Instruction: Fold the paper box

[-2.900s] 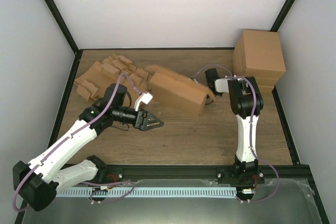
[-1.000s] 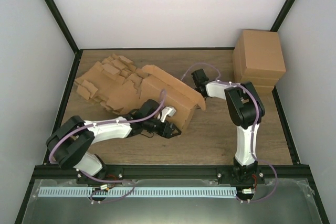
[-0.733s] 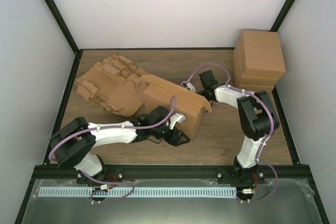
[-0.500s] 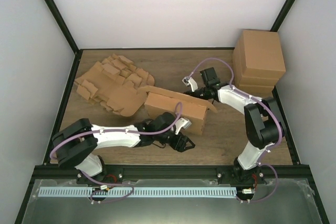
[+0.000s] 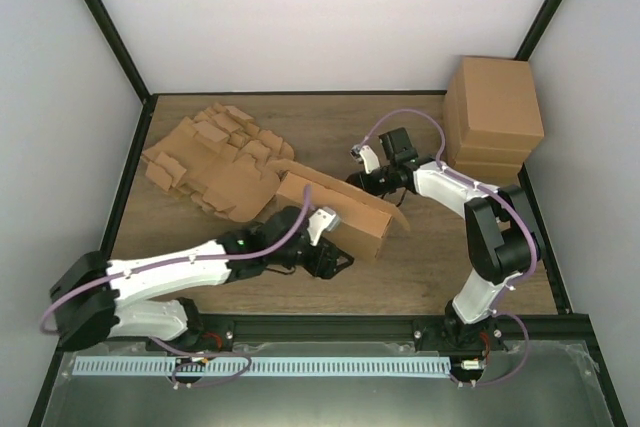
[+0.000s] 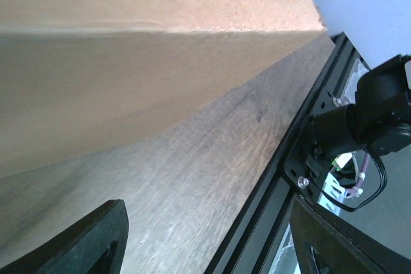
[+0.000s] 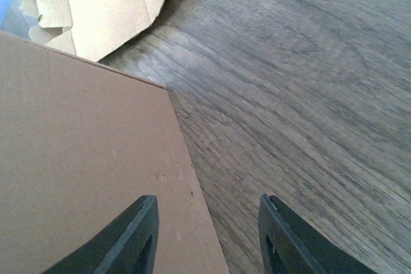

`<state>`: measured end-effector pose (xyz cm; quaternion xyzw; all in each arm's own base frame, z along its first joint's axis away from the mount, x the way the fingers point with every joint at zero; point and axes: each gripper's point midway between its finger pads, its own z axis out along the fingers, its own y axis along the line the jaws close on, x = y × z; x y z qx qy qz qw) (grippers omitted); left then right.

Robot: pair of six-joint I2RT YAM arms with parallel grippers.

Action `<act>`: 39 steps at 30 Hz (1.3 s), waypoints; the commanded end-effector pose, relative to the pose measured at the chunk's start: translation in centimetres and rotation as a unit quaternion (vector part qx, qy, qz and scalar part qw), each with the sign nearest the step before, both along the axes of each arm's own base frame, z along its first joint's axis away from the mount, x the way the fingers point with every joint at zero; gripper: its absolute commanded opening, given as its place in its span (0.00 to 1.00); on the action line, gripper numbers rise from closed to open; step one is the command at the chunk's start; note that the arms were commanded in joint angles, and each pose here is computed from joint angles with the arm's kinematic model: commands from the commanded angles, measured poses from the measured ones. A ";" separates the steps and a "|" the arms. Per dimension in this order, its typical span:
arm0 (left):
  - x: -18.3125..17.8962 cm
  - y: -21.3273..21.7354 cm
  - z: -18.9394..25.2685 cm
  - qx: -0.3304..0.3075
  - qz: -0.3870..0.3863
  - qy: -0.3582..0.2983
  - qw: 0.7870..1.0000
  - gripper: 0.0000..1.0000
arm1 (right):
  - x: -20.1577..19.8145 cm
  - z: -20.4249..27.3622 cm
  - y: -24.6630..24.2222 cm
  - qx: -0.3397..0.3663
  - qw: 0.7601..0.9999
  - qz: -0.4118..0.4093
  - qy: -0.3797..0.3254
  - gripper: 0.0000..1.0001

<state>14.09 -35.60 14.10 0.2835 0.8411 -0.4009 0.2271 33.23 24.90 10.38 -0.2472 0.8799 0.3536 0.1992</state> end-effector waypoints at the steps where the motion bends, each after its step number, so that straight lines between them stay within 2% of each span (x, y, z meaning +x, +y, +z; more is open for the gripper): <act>1: 1.8 4.3 1.9 0.034 0.040 -0.031 0.998 0.72 | 1.9 3.2 0.2 -0.007 0.999 -0.015 -0.048 0.47; 9: 7.1 11.3 8.9 0.033 0.130 -0.065 0.989 0.70 | 4.6 6.6 -2.0 -0.058 0.990 -0.097 -0.088 0.57; 12: 9.5 14.0 10.6 0.034 0.166 -0.077 0.982 0.70 | 5.2 9.7 -3.1 -0.070 0.982 -0.121 -0.129 0.66; 14: 11.2 15.7 11.5 0.034 0.190 -0.085 0.977 0.70 | 5.1 12.0 -3.4 -0.064 0.978 -0.129 -0.153 0.78; 16: 12.7 17.3 12.5 0.032 0.209 -0.099 0.972 0.70 | 4.4 14.0 -3.3 -0.048 0.977 -0.121 -0.167 0.87; 19: 14.8 18.9 13.8 0.033 0.232 -0.121 0.965 0.72 | 3.0 15.9 -2.6 -0.027 0.980 -0.092 -0.173 0.91; 23: 16.8 19.0 13.1 0.061 0.221 -0.145 0.963 0.86 | -0.2 19.0 -0.7 0.019 0.978 -0.018 -0.205 0.99; 26: 17.6 18.2 12.8 0.059 0.197 -0.159 0.966 0.87 | -2.7 20.8 1.1 0.041 0.971 0.033 -0.233 1.00; 29: 18.0 17.6 12.7 0.061 0.171 -0.181 0.967 0.86 | -4.6 21.5 2.6 0.030 0.963 0.069 -0.259 1.00; 34: 19.2 18.1 11.9 0.110 0.160 -0.195 0.962 0.82 | -5.9 19.3 4.4 -0.043 0.960 0.086 -0.262 1.00; 39: 19.5 17.5 11.5 0.119 0.129 -0.192 0.966 0.77 | -7.1 16.3 4.7 -0.107 0.957 0.105 -0.250 1.00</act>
